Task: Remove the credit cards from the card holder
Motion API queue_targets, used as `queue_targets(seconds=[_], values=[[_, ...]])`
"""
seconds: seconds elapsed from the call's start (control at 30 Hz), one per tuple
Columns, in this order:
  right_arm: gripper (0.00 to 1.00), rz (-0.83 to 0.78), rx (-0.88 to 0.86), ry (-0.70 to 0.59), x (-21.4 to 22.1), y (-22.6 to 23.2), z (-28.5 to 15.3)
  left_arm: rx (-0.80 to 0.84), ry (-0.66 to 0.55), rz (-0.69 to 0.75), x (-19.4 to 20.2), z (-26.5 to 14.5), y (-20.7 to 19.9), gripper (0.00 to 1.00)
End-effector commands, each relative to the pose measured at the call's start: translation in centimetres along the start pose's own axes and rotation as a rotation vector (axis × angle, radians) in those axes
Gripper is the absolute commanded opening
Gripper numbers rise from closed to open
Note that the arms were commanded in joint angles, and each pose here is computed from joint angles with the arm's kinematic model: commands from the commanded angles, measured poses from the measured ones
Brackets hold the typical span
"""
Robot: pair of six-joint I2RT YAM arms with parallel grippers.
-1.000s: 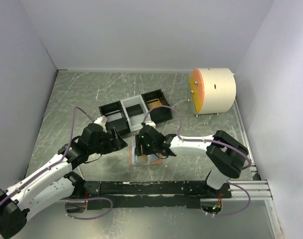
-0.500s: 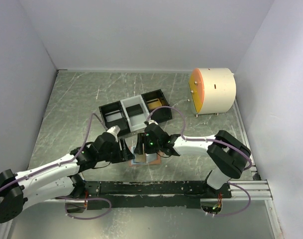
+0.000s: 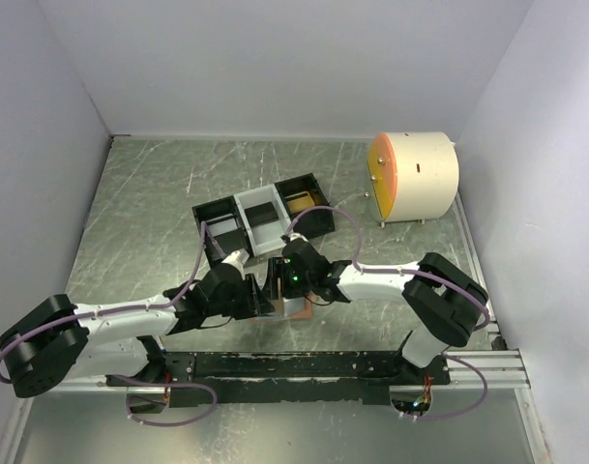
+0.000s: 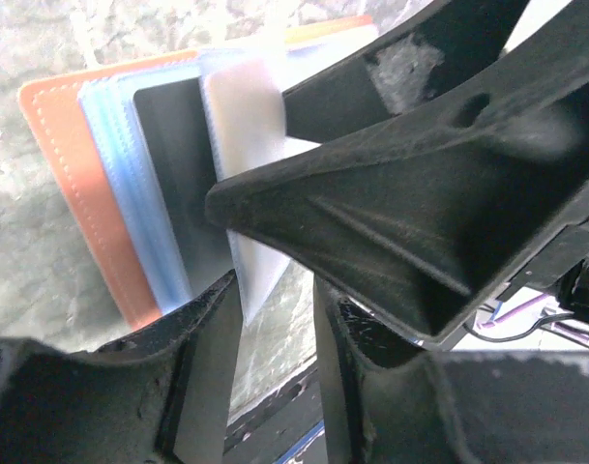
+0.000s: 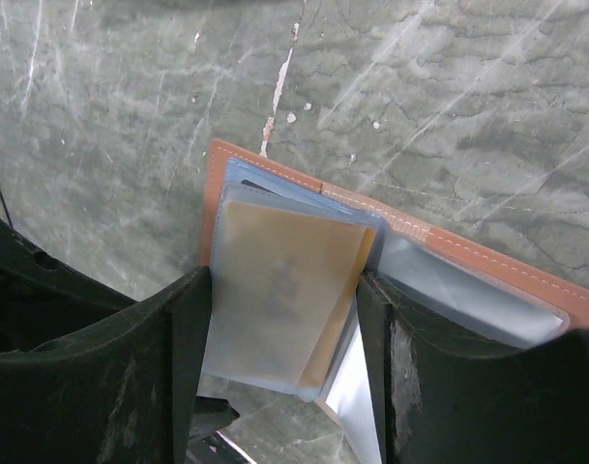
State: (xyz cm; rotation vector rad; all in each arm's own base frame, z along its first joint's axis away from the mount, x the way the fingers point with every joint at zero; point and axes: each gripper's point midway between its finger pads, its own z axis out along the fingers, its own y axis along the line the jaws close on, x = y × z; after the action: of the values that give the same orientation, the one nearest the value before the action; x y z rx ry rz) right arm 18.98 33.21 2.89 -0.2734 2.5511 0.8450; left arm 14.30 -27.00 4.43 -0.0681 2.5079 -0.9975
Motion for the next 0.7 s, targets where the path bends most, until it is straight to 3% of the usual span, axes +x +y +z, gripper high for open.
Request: queue_targets(seconds=[0.0, 0.23, 0.43, 0.67], values=[[0.58, 0.016, 0.058, 0.09, 2.9, -2.2, -0.1, 0.105, -0.11, -0.013, -2.3, 0.6, -2.8, 0.44], [0.62, 0.033, 0.001, 0.072, 1.9, -0.8, -0.9, 0.111, -0.102, 0.008, -2.4, 1.3, -3.3, 0.41], [0.74, 0.02, -0.025, 0.045, 0.3, 0.3, -1.9, 0.141, -0.092, 0.016, -2.3, 1.8, -4.1, 0.44], [0.81, 0.007, 0.004, 0.005, -1.4, 0.1, -3.0, 0.152, -0.09, 0.049, -2.5, 2.1, -5.2, 0.45]])
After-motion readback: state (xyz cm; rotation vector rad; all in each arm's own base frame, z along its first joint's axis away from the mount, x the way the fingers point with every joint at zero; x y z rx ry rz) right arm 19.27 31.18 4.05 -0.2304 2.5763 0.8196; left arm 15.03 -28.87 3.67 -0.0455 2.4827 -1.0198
